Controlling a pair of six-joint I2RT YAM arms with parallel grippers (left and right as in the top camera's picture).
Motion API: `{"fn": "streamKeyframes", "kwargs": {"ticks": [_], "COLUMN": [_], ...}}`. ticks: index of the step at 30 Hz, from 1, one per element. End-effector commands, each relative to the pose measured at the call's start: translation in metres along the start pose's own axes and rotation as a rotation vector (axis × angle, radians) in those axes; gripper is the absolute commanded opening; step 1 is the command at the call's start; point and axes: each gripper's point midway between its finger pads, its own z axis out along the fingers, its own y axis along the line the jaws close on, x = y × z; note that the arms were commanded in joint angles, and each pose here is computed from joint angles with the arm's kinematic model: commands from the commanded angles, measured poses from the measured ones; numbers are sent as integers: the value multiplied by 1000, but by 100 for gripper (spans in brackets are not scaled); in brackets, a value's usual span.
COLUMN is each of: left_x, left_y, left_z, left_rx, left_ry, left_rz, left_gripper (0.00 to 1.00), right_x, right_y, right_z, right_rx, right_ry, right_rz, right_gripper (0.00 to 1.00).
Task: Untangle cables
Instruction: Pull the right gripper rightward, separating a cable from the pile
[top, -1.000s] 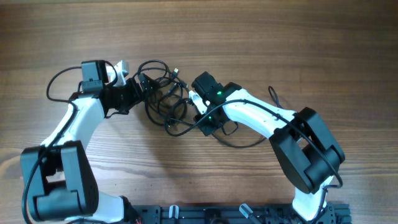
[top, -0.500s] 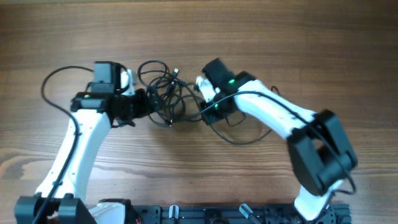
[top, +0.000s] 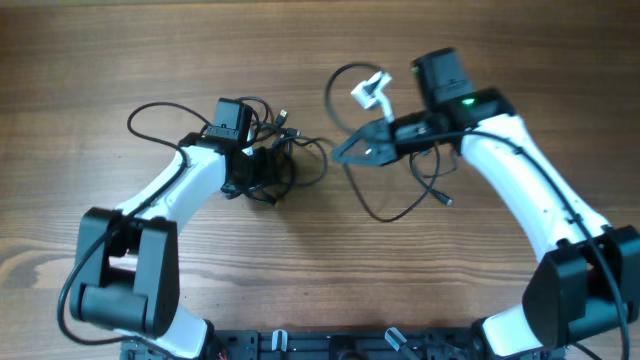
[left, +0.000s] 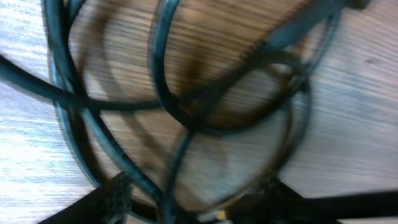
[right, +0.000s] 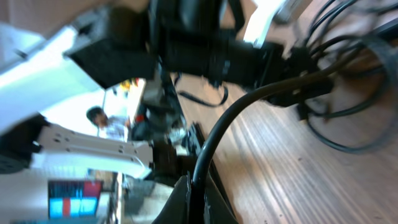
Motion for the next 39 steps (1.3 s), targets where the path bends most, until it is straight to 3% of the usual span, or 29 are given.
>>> {"fn": "streamKeyframes", "kwargs": {"ticks": [1, 5, 9, 13, 18, 21, 27, 32, 33, 35, 37, 38, 39], "left_x": [-7, -17, -25, -30, -30, -31, -31, -31, -31, -32, -31, -31, -32], "left_y": [36, 71, 104, 124, 127, 127, 123, 119, 119, 119, 118, 115, 115], "left_z": [7, 0, -6, -11, -11, -11, -10, -9, -9, -9, -9, -8, -8], "left_rx": [-178, -232, -258, -244, -245, -244, -225, -199, -199, -198, -190, -176, -176], "left_ry": [-44, -55, -64, -65, -69, -71, -67, -62, -63, -64, -61, -58, -59], "left_rz": [-16, -108, -208, -289, -323, -322, -322, -322, -322, -322, -322, -322, -322], "left_gripper": [54, 56, 58, 58, 61, 61, 62, 63, 63, 65, 68, 70, 73], "right_x": [-28, -42, -41, -21, 49, 72, 51, 31, 29, 27, 22, 20, 21], "right_y": [10, -1, -26, -79, -166, -187, -188, -192, -193, -195, -191, -189, -190], "right_z": [-65, -141, -212, -292, -380, -389, -351, -288, -282, -266, -244, -232, -229], "right_rx": [-93, -144, -65, 191, 677, 785, 801, 919, 944, 1017, 1008, 1015, 1035], "right_ry": [-177, -372, -554, -748, -916, -930, -815, -584, -558, -493, -439, -405, -388], "right_rz": [-30, -6, 25, 153, 580, 723, 675, 578, 568, 542, 511, 493, 486], "right_gripper": [4, 4, 4, 4, 4, 4, 6, 6, 8, 22, 43, 61, 73]}}
